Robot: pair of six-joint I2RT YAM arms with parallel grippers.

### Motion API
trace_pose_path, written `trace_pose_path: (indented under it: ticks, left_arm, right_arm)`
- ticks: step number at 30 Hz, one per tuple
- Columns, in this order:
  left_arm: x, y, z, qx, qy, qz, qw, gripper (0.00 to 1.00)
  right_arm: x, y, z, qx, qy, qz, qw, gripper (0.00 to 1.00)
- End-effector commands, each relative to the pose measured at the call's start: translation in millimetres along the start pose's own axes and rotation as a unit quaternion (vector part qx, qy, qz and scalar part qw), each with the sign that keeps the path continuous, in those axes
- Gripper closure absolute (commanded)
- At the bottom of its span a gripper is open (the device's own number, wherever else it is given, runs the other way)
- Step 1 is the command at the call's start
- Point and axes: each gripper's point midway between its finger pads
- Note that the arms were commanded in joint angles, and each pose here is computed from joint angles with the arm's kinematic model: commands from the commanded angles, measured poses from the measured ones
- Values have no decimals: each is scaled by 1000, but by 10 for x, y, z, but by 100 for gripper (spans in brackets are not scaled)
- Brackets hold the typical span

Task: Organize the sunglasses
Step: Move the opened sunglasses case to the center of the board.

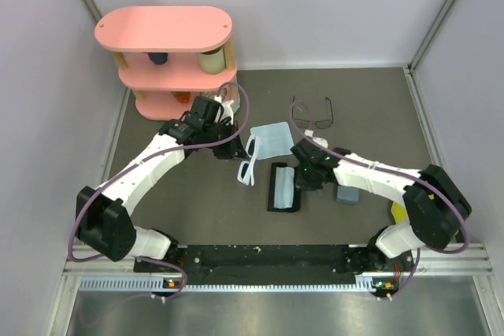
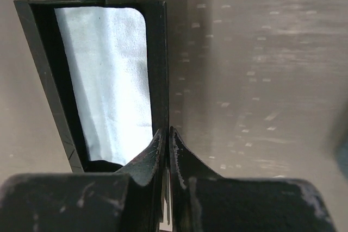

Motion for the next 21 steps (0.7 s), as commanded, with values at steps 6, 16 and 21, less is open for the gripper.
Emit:
trace_pose_path:
  ticks: [6, 16, 21]
  left_arm:
    - [256, 35, 137, -9, -75, -83, 994, 100]
    - [144, 276, 286, -8, -75, -127, 989, 100]
    - [85, 447, 356, -2, -51, -174, 983, 100]
  right_arm:
    - [698, 144, -115, -13, 19, -46, 999, 100]
    - [707, -247, -382, -79, 21, -69, 994, 41]
    - [405, -444, -422, -104, 39, -53, 992, 37]
Point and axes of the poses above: each gripper's point midway between its finger pads, its own y axis out along the fingers, its own x axis along the line the jaws close on, z = x × y, and after that the axes turned 8 degrees about -y, right-handed
